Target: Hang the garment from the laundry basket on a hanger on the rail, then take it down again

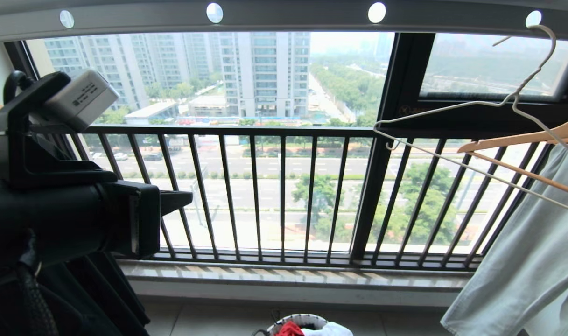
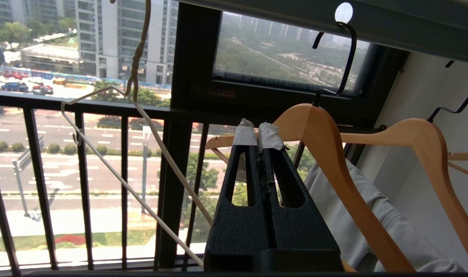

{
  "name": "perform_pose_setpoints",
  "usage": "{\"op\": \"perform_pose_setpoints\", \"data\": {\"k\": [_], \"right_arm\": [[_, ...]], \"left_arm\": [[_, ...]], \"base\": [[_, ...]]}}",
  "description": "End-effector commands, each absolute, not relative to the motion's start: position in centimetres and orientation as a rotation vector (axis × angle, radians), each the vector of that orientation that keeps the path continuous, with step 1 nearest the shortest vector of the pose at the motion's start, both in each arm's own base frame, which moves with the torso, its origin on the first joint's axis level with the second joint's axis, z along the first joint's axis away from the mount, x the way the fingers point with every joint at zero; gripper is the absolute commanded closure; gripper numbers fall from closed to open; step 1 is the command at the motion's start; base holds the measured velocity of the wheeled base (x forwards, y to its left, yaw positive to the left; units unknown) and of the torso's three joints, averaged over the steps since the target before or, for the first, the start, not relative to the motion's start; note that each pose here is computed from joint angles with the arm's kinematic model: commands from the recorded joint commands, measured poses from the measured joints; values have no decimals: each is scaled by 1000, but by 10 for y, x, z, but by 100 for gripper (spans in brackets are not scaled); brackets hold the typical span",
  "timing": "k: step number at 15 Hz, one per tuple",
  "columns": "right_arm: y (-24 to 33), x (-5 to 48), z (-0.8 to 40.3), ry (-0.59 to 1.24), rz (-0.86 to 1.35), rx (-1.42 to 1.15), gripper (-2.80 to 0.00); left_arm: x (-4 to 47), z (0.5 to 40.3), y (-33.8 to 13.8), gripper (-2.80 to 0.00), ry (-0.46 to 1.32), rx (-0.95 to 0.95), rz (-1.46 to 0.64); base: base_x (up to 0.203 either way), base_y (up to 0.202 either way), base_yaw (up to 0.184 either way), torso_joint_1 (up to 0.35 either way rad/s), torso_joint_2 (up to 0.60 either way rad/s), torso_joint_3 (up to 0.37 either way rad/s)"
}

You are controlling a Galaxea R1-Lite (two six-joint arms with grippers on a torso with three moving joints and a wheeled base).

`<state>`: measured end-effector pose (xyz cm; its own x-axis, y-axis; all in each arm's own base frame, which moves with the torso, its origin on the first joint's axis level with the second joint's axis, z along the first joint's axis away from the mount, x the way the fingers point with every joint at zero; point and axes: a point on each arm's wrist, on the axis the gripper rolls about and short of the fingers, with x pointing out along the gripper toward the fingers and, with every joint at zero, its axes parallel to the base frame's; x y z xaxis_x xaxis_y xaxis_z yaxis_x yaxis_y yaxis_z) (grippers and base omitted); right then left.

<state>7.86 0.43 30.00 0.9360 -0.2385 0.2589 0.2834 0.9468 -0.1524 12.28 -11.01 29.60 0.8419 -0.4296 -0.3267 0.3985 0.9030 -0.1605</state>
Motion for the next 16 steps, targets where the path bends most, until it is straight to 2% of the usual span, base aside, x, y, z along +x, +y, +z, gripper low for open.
{"op": "perform_pose_setpoints", "data": {"k": [1,4,7,11,16], "right_arm": [[-1,49,308,-263,-269,-161,0],[-9,1,310,-324,-281,-154,0],[-16,-52,311,-338,-328,-159,0],[-10,-97,299,-337,-427,-185,0],[-7,-109,264,-228,-235,-234,0]], "left_arm": [[93,291,-57,0,276,-130,-288],[33,284,-6,0,80,-193,-68],[-19,260,10,0,-49,-215,90],[-62,231,6,0,-109,-210,271],[-80,175,5,0,-133,-183,281]], "base": [[0,0,0,0,0,0],[0,0,0,0,0,0],[0,0,0,0,0,0],[0,0,0,0,0,0],[0,0,0,0,0,0]]}}
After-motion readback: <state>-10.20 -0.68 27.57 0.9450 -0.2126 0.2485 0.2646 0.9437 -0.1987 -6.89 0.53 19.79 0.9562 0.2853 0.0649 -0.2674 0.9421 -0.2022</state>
